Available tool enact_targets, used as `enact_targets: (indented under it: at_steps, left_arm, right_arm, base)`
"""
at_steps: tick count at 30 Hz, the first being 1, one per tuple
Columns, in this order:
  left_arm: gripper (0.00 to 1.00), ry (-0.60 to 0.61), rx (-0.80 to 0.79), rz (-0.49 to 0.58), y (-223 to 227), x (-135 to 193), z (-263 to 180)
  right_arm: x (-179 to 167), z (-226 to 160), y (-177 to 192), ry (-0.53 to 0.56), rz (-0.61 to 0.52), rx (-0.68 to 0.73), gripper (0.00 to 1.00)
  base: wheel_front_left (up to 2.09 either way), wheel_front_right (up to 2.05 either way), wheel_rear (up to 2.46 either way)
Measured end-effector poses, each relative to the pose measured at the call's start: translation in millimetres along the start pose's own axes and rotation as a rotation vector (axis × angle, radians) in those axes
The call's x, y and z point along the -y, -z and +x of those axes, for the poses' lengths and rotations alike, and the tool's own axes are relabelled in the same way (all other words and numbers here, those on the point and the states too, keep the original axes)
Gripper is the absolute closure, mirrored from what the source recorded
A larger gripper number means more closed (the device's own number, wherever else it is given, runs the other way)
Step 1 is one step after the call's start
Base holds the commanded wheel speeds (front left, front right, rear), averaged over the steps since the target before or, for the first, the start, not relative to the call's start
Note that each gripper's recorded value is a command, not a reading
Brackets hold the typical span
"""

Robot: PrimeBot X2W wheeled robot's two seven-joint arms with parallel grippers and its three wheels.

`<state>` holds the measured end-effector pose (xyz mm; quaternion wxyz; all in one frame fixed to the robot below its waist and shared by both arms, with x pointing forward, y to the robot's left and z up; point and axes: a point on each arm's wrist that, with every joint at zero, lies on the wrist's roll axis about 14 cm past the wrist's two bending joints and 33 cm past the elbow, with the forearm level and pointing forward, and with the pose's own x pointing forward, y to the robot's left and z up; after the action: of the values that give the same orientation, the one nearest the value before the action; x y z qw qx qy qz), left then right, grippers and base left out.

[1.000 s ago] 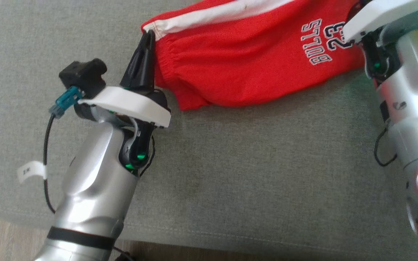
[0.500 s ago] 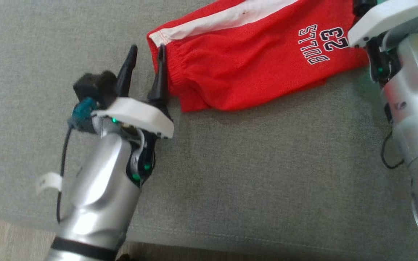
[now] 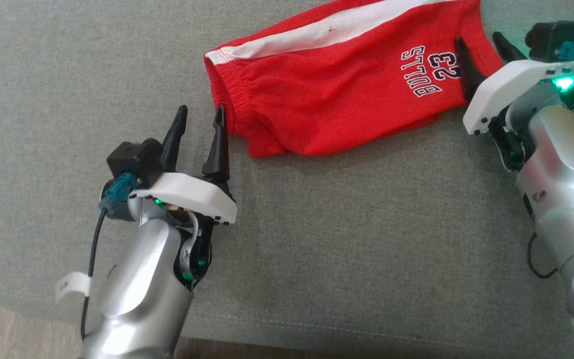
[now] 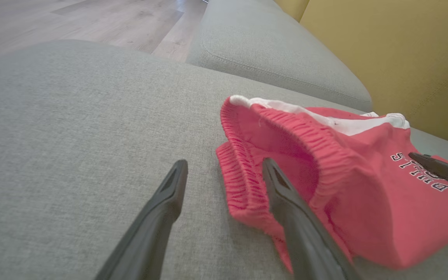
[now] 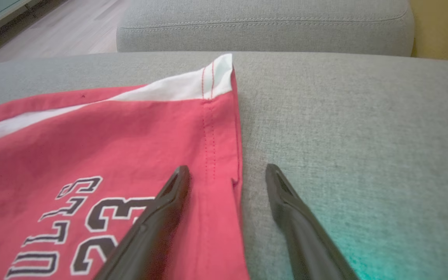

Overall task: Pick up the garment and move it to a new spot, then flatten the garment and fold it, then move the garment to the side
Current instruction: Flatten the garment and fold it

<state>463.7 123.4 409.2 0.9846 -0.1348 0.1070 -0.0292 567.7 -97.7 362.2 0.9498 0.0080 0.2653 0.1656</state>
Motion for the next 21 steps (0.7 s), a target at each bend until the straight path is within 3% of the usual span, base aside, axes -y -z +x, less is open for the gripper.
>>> enact_targets:
  at_steps: [1,3,4,21]
  left_arm:
    - [0.00,-0.004,0.003,-0.001,-1,-1,-1]
    - [0.00,-0.015,0.007,0.008,-3,-4,-3]
    - [0.00,-0.018,0.006,0.008,-2,-4,-5]
    - [0.00,-0.051,-0.002,0.038,3,-7,-60]
  right_arm:
    - [-1,0,1,-0.003,-0.004,-0.015,0.08]
    - [-1,-2,3,-0.005,-0.015,-0.046,0.83]
    - [-2,-3,3,-0.007,-0.019,-0.053,1.00]
    - [10,-76,21,0.071,0.203,0.045,1.00]
  base:
    - [0.00,0.00,0.00]
    - [0.00,0.00,0.00]
    - [0.00,0.00,0.00]
    - [0.00,0.00,0.00]
